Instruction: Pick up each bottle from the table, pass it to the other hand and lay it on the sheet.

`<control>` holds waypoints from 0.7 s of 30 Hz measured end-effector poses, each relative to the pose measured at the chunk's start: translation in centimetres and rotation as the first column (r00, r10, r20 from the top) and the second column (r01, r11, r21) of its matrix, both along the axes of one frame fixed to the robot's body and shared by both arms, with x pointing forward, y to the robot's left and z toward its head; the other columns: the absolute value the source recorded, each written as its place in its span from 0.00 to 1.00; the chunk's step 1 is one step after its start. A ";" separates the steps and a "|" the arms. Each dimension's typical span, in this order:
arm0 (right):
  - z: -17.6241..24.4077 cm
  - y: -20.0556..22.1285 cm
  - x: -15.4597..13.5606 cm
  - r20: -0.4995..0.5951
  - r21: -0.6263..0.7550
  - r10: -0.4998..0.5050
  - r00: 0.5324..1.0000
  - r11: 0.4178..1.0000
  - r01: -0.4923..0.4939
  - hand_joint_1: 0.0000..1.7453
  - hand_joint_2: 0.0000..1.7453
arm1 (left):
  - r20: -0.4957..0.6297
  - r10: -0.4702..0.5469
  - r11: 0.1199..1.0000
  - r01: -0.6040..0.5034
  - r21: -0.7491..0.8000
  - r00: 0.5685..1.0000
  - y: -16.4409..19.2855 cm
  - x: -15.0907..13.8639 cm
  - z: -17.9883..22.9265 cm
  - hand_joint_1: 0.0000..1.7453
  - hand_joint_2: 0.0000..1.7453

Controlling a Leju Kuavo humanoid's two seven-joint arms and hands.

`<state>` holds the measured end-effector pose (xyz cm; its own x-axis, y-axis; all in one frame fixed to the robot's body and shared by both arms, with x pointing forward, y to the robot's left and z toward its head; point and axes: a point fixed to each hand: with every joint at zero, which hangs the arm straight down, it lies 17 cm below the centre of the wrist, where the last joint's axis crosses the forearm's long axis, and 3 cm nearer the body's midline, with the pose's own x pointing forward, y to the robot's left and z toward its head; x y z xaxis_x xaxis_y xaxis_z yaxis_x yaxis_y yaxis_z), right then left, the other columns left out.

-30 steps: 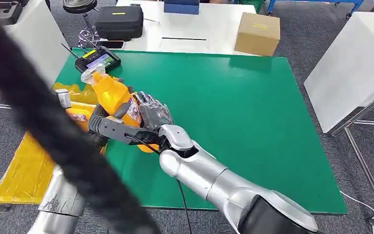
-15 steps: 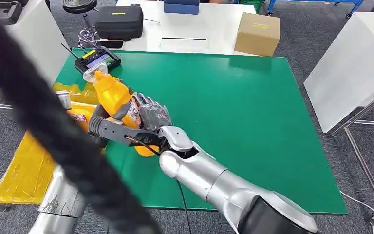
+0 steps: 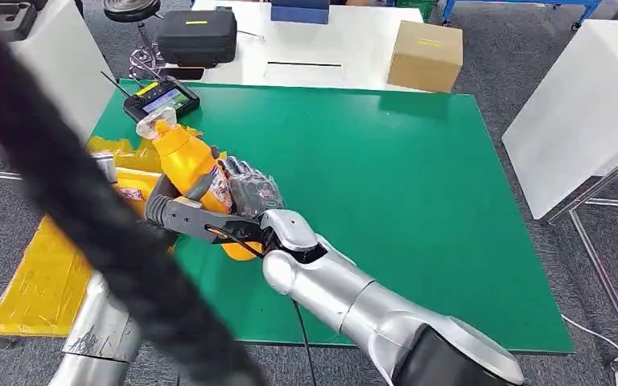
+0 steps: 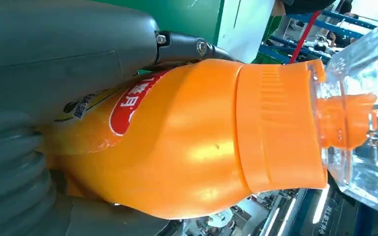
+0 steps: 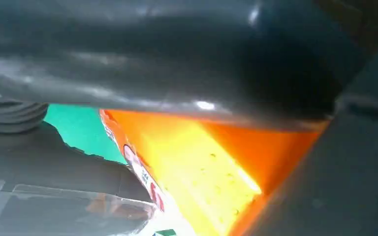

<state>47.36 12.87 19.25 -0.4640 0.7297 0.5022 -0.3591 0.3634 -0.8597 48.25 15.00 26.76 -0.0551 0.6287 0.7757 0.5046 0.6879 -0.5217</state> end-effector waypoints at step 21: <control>0.0 -0.1 0.1 -0.014 0.003 -0.010 1.000 1.000 0.010 0.00 0.00 | 0.005 0.012 1.000 -0.012 -0.013 1.000 0.3 0.2 0.4 1.00 1.00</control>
<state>47.46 12.80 19.27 -0.4495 0.7327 0.5110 -0.3672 0.3700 -0.8534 48.45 15.31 27.13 -0.0664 0.6379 0.7672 0.4990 0.6871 -0.5281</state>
